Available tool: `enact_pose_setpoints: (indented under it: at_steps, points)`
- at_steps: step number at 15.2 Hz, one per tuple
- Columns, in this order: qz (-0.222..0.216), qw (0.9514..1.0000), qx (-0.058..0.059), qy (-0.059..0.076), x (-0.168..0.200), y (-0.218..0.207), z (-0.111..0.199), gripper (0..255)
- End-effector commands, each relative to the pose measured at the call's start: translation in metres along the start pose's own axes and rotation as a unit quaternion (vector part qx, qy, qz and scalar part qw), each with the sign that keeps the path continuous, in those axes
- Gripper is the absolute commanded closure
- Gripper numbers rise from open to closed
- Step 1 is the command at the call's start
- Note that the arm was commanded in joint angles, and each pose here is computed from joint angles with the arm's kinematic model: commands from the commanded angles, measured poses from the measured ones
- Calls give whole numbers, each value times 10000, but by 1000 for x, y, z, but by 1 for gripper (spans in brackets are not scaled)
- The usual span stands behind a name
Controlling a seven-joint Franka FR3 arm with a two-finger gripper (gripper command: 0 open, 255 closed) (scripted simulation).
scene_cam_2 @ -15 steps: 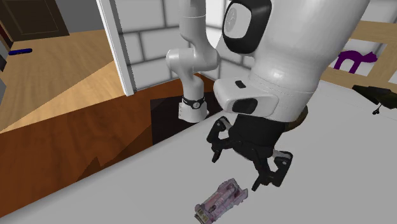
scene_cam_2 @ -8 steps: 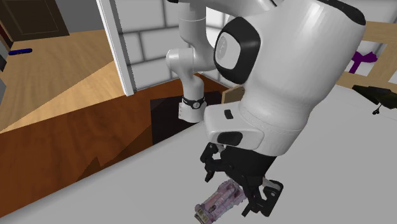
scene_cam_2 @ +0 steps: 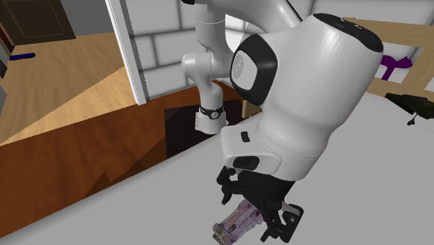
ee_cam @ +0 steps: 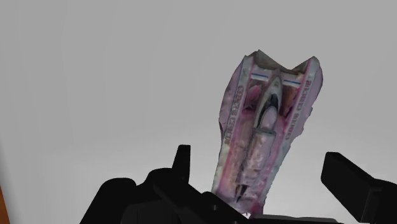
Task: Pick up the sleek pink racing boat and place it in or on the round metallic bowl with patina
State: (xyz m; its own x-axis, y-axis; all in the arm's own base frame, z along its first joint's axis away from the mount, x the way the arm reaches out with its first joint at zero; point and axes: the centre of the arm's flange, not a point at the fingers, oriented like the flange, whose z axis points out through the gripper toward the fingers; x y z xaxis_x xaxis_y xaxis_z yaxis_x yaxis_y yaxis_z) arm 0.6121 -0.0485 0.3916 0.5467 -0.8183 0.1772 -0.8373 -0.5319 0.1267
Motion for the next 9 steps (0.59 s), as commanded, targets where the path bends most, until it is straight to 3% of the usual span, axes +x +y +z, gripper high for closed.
enact_pose_setpoints:
  at_steps: [1, 2, 3, 9]
  points:
    - [0, 10000, 0, 0, 0, 0, 0, 0]
    - [0, 10000, 0, 0, 0, 0, 0, 0]
    - [0, 10000, 0, 0, 0, 0, 0, 255]
    - [0, 10000, 0, 0, 0, 0, 0, 255]
